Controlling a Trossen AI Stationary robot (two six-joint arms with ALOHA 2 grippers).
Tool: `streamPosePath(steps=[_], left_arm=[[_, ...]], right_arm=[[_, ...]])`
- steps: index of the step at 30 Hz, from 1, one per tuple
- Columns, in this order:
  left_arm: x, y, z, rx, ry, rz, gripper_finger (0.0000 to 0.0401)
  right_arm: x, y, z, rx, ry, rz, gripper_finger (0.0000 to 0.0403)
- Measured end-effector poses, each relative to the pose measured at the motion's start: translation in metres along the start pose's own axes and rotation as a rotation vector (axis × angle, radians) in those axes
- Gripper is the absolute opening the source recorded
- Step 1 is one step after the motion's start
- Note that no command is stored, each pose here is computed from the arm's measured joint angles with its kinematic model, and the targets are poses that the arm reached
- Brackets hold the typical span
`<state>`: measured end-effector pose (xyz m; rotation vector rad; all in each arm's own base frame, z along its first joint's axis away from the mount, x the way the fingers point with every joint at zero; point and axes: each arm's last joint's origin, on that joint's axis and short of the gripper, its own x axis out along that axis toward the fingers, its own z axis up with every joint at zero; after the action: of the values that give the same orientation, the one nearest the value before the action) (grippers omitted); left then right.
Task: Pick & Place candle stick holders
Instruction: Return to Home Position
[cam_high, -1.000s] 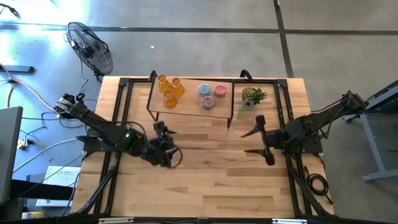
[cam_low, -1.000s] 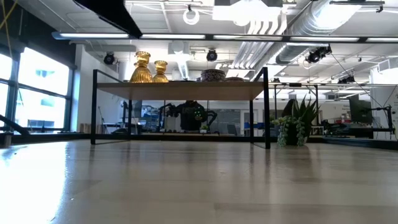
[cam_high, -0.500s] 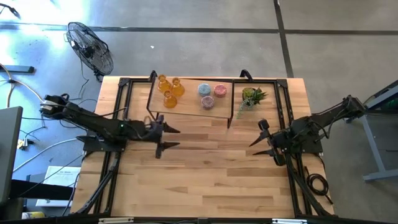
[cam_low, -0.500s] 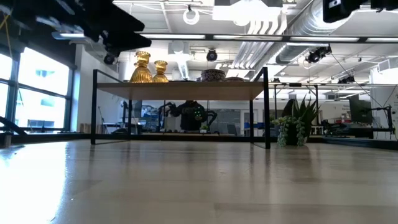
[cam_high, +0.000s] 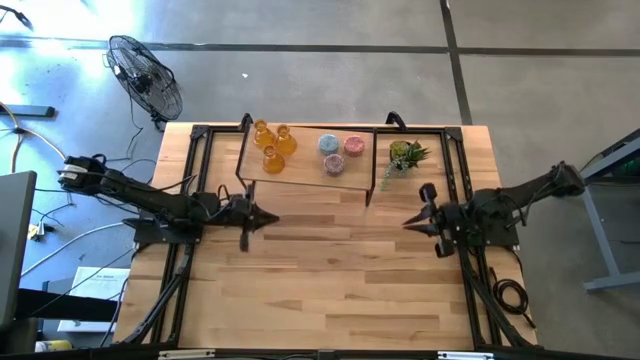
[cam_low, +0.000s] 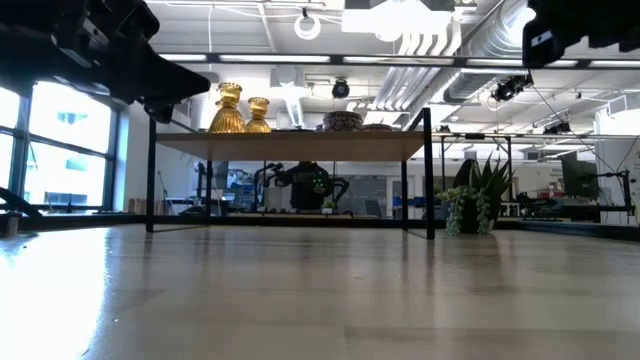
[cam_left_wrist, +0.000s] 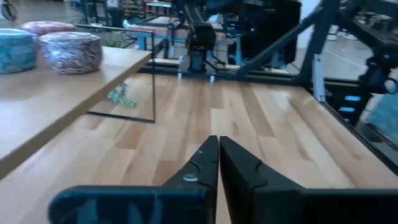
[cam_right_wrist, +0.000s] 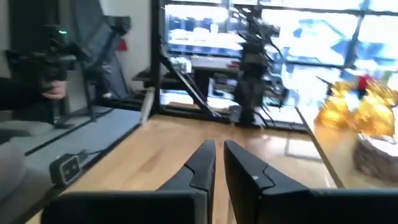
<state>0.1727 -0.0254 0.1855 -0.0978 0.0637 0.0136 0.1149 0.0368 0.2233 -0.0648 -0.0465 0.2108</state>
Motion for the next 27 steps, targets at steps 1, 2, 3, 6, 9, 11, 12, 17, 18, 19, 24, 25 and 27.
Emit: streamPosePath(steps=[1,2,3,6,9,11,12,17,18,19,24,25,27], left_arm=[[0.000,0.000,0.000,0.000,0.001,-0.006,0.0017],[0.000,-0.001,-0.001,0.001,0.006,-0.019,0.0023],[0.000,-0.001,-0.001,0.002,0.011,-0.028,0.0026],[0.000,-0.002,-0.002,0.014,0.025,-0.073,0.0022],[0.000,-0.002,-0.003,0.021,0.032,-0.092,0.0004],[0.000,-0.002,-0.003,0.022,0.033,-0.092,0.0005],[0.000,-0.002,-0.003,0.022,0.035,-0.092,0.0006],[-0.001,-0.002,-0.007,0.028,0.078,-0.093,0.0002],[-0.001,-0.002,-0.007,0.024,0.081,-0.097,0.0003],[-0.001,-0.002,-0.007,0.017,0.086,-0.097,0.0002],[-0.003,-0.002,-0.010,0.004,0.090,-0.111,0.0001],[-0.004,-0.002,-0.011,0.000,0.093,-0.111,0.0001],[-0.004,-0.001,-0.014,-0.012,0.103,-0.109,0.0001]], right_arm=[[-0.001,-0.001,-0.002,0.012,0.002,-0.018,0.0029],[-0.002,-0.001,-0.004,0.020,0.002,-0.022,0.0032],[-0.003,-0.001,-0.007,0.021,0.003,-0.012,0.0035],[-0.003,0.001,-0.018,0.020,0.025,0.031,0.0038],[-0.003,0.002,-0.030,0.036,0.058,0.028,0.0033],[-0.003,0.003,-0.035,0.040,0.047,0.045,0.0025],[-0.003,0.003,-0.036,0.041,0.040,0.070,0.0022],[-0.004,0.005,-0.039,0.056,0.030,0.103,0.0016],[-0.004,0.005,-0.039,0.056,0.033,0.105,0.0016],[-0.004,0.005,-0.039,0.056,0.033,0.114,0.0016],[-0.004,0.005,-0.042,0.057,0.061,0.097,0.0016],[-0.004,0.004,-0.042,0.062,0.069,0.068,0.0016],[-0.004,0.002,-0.044,0.066,0.090,-0.007,0.0017]])
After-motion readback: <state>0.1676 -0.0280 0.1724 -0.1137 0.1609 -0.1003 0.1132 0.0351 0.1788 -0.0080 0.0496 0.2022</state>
